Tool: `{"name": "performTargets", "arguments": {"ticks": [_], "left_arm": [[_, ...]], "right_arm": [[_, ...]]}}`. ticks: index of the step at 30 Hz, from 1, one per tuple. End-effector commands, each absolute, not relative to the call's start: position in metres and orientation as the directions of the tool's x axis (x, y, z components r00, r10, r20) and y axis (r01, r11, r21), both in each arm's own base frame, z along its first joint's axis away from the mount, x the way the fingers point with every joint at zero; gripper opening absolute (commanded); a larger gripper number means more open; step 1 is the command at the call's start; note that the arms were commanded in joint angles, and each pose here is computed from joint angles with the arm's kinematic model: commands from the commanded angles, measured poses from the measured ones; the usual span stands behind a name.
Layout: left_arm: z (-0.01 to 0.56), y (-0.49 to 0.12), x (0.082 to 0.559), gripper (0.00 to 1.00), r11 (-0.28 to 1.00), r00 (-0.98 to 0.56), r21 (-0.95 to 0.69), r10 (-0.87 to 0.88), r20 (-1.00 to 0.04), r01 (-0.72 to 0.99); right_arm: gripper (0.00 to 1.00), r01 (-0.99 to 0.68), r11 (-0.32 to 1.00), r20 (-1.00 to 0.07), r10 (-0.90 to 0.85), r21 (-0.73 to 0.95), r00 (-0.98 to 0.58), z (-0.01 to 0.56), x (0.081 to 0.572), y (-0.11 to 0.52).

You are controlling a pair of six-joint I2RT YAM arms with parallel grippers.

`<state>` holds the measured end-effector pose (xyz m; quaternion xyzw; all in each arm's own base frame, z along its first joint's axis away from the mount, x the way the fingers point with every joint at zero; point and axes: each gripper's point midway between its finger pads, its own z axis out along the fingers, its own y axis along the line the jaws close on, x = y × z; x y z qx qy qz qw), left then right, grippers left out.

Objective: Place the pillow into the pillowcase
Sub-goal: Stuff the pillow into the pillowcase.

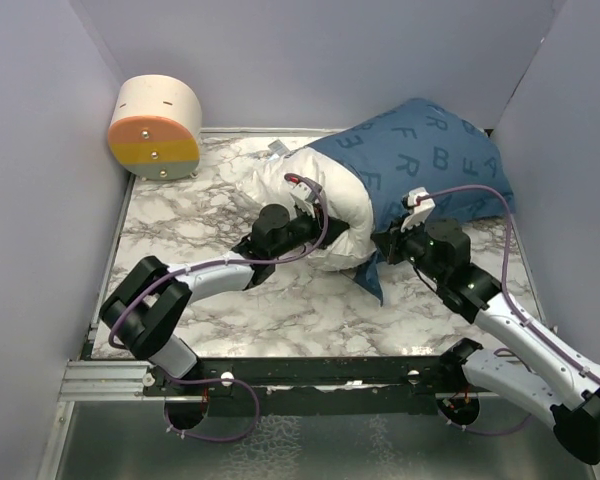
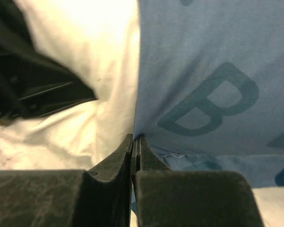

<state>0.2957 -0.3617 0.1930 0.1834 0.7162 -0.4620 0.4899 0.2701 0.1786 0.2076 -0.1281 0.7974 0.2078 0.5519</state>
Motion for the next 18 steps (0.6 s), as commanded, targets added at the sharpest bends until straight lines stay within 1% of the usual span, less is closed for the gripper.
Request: {"name": "performTargets", "arguments": {"ticks": [1,3,6,9,10,11,12,13,15,16,18], "left_arm": [[0.293,-0.384,0.307,0.07,0.399,-0.128,-0.277,-0.36,-0.924,0.874],[0.307,-0.389,0.306,0.07,0.406,-0.059,-0.226,-0.384,-0.921,0.885],[0.313,-0.398,0.301,0.06,0.424,0.004,-0.181,-0.4,-0.917,0.887],[0.299,-0.41,0.29,0.06,0.442,0.025,-0.165,-0.393,-0.919,0.882],[0.289,-0.415,0.285,0.05,0.445,0.017,-0.174,-0.393,-0.919,0.879],[0.279,-0.417,0.282,0.05,0.449,0.004,-0.19,-0.396,-0.918,0.873],[0.257,-0.417,0.28,0.05,0.458,-0.028,-0.216,-0.383,-0.923,0.862],[0.241,-0.414,0.28,0.05,0.471,-0.052,-0.245,-0.386,-0.921,0.848],[0.219,-0.403,0.277,0.06,0.484,-0.091,-0.299,-0.407,-0.909,0.823],[0.212,-0.397,0.276,0.06,0.491,-0.099,-0.315,-0.416,-0.904,0.812],[0.203,-0.392,0.273,0.06,0.489,-0.124,-0.339,-0.419,-0.899,0.804]], "right_arm": [[0.01,-0.85,0.448,-0.96,0.083,0.275,-0.267,0.286,0.208,0.258],[0.01,-0.888,0.368,-0.961,0.086,0.277,-0.264,0.301,0.197,0.267],[0.01,-0.913,0.289,-0.958,0.104,0.287,-0.268,0.319,0.187,0.273],[0.01,-0.916,0.222,-0.941,0.122,0.334,-0.314,0.32,0.177,0.279],[0.01,-0.911,0.22,-0.936,0.129,0.348,-0.327,0.315,0.178,0.279],[0.01,-0.894,0.258,-0.93,0.135,0.367,-0.343,0.308,0.183,0.277],[0.01,-0.868,0.316,-0.924,0.138,0.382,-0.356,0.301,0.189,0.272],[0.01,-0.832,0.397,-0.921,0.14,0.389,-0.364,0.293,0.198,0.263],[0.01,-0.778,0.52,-0.933,0.135,0.353,-0.333,0.289,0.205,0.243],[0.05,-0.759,0.564,-0.943,0.141,0.326,-0.3,0.293,0.203,0.23],[0.25,-0.702,0.65,-0.954,0.146,0.292,-0.262,0.295,0.204,0.207]]}}
